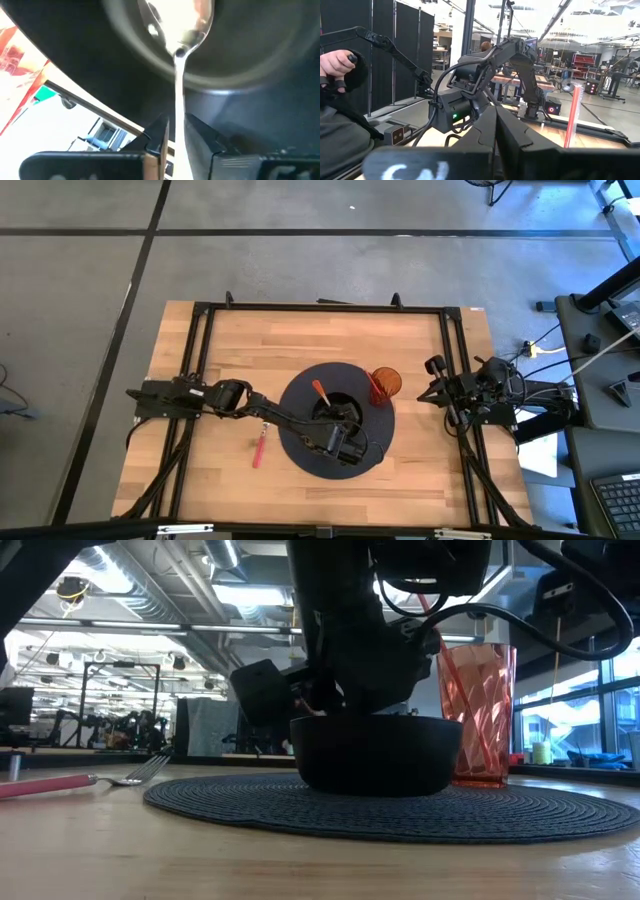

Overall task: Pick & Place Utensil
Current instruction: Put the pink fork into the black bowl on the black mat

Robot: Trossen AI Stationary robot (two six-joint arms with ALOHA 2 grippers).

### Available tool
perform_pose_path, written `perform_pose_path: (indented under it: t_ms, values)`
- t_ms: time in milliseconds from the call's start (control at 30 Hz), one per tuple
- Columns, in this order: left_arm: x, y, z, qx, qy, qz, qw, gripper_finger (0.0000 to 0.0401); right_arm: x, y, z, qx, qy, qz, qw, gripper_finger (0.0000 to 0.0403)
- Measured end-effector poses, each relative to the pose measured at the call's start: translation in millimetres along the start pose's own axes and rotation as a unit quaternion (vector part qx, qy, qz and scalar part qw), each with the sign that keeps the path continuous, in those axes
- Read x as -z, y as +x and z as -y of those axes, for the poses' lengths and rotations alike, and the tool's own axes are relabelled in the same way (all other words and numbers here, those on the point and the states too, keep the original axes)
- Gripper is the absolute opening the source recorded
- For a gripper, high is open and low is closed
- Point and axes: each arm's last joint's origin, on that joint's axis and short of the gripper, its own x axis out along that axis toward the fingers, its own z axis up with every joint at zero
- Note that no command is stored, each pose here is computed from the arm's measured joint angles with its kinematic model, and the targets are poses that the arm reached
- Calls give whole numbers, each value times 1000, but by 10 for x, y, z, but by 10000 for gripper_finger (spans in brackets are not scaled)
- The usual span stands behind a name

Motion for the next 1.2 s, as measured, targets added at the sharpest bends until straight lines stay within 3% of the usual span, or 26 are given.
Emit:
perform_pose_path:
  t_ms: [333,433,500,600,733,867,1033,1200]
  values:
    - [92,-139,7,-33,-4,-46,998,94,2,0,0,0,0,-1,1000,10]
    - [260,-418,-43,-54,-52,-60,995,94,2,0,0,0,1,-1,1000,10]
    - [387,-625,-87,-58,-133,-44,988,93,2,0,-1,-1,2,-1,1000,10]
    - [655,-930,-143,-8,-288,35,957,93,2,0,-2,-3,2,-1,1000,10]
    - [1082,-1204,-133,94,-436,105,889,92,5,0,-5,-8,5,-2,1000,10]
    - [1366,-1371,58,97,-495,143,852,84,7,0,-6,-10,5,-3,1000,10]
    - [1487,-1350,449,113,-517,259,808,59,9,0,-6,-10,4,-4,1000,10]
    - [1636,-978,1059,109,-602,308,729,22,9,0,-6,-10,3,-4,1000,10]
